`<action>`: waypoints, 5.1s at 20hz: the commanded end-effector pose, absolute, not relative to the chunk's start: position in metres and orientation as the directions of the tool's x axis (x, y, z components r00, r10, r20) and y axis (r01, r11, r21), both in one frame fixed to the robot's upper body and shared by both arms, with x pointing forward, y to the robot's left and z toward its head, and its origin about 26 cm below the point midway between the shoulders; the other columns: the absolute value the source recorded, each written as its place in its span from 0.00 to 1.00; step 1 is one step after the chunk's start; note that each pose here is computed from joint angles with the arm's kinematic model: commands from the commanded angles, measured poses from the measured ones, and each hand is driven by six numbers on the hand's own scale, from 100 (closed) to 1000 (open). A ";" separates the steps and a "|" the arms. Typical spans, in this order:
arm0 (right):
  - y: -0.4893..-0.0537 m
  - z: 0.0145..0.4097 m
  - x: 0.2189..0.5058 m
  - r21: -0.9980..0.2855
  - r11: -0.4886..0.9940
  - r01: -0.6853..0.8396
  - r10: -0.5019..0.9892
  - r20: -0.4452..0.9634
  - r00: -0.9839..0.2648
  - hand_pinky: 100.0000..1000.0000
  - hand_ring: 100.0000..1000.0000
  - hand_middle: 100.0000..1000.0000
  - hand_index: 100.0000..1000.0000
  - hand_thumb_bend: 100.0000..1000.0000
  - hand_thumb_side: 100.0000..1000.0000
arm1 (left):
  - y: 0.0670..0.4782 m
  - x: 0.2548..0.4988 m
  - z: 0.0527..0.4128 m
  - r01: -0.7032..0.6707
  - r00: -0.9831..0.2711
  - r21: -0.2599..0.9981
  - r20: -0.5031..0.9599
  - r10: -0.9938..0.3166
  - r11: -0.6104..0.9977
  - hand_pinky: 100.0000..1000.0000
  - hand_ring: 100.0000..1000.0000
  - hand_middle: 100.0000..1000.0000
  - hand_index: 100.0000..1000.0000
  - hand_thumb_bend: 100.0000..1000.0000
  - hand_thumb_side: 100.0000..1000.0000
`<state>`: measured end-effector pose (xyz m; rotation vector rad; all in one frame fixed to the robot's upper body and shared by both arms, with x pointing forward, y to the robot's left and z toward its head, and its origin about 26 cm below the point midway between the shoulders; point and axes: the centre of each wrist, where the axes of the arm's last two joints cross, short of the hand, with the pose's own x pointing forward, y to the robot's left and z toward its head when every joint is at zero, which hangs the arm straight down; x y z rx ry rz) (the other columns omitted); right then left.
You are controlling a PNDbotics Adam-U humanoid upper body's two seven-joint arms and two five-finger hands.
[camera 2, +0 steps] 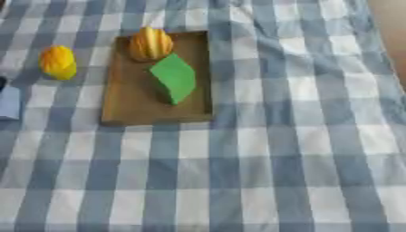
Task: Pick up objects on the table and place them in the box.
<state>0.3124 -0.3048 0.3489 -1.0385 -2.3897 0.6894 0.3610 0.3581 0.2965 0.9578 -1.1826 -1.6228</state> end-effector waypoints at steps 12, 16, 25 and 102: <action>-0.310 0.359 0.308 -0.592 0.581 0.559 0.769 0.172 -0.616 0.81 0.71 0.64 0.81 0.00 0.81 | 0.381 0.343 0.315 0.292 -0.180 0.917 -0.227 -0.957 -0.273 1.00 0.98 0.91 1.00 0.93 0.31; -0.310 0.358 0.309 -0.594 0.581 0.556 0.768 0.174 -0.617 0.81 0.71 0.64 0.81 0.00 0.82 | 0.388 0.344 0.310 0.299 -0.148 0.903 -0.277 -0.949 -0.310 1.00 0.96 0.90 1.00 0.91 0.29; -0.310 0.357 0.310 -0.594 0.585 0.552 0.765 0.179 -0.619 0.81 0.71 0.64 0.81 0.00 0.83 | 0.400 0.364 0.286 0.273 -0.126 0.892 -0.339 -0.932 -0.361 0.99 0.93 0.85 0.99 0.78 0.27; -0.305 0.356 0.317 -0.590 0.621 0.516 0.733 0.203 -0.649 0.81 0.70 0.64 0.81 0.00 0.84 | 0.225 0.427 0.307 0.202 -0.651 0.900 -0.171 -0.740 -0.385 0.93 0.90 0.82 0.89 0.39 0.46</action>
